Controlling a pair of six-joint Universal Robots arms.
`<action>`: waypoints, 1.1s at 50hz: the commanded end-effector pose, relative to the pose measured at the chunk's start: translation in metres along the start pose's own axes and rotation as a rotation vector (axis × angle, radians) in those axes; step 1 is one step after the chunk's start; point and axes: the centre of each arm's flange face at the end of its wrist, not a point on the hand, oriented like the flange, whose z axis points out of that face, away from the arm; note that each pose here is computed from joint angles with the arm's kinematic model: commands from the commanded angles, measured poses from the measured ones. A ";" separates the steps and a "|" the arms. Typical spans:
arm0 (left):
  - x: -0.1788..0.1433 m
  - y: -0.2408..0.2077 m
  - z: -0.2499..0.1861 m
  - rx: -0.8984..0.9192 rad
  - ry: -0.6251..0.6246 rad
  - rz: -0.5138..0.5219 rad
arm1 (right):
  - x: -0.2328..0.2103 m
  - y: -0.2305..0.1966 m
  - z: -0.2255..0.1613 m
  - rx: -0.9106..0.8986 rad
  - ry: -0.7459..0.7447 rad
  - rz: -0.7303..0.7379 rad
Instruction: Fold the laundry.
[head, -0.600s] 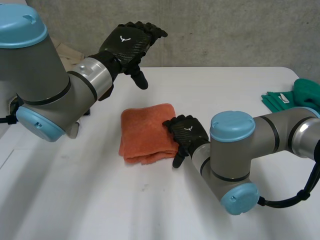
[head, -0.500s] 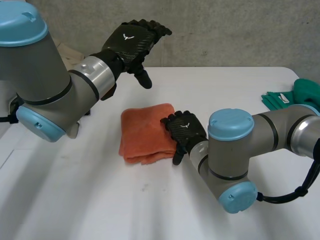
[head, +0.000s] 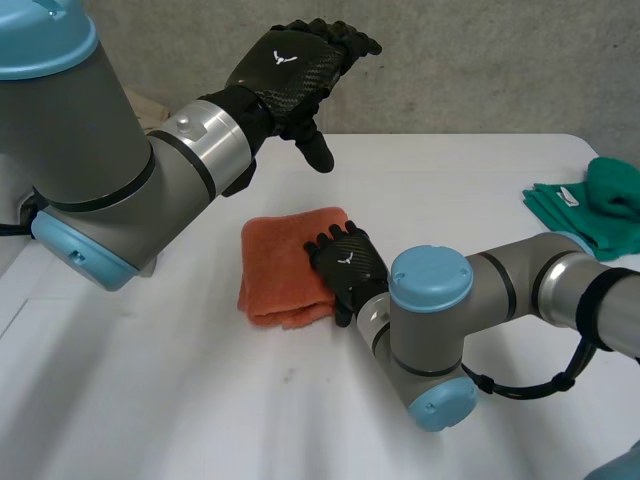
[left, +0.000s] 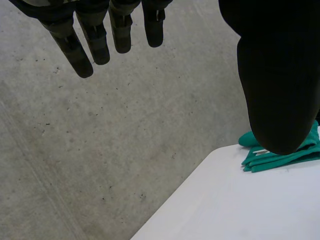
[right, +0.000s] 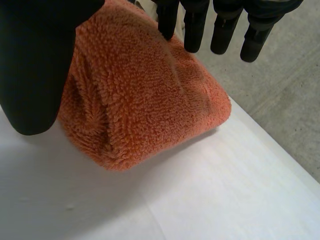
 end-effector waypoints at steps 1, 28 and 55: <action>-0.001 0.003 0.001 -0.006 -0.002 -0.001 | -0.005 0.001 0.011 0.052 0.009 -0.046; -0.014 0.001 0.000 -0.003 -0.030 -0.033 | 0.075 -0.070 0.062 0.452 0.273 -0.099; -0.018 -0.003 -0.003 0.002 -0.040 -0.075 | 0.441 0.054 0.027 0.541 0.704 -0.109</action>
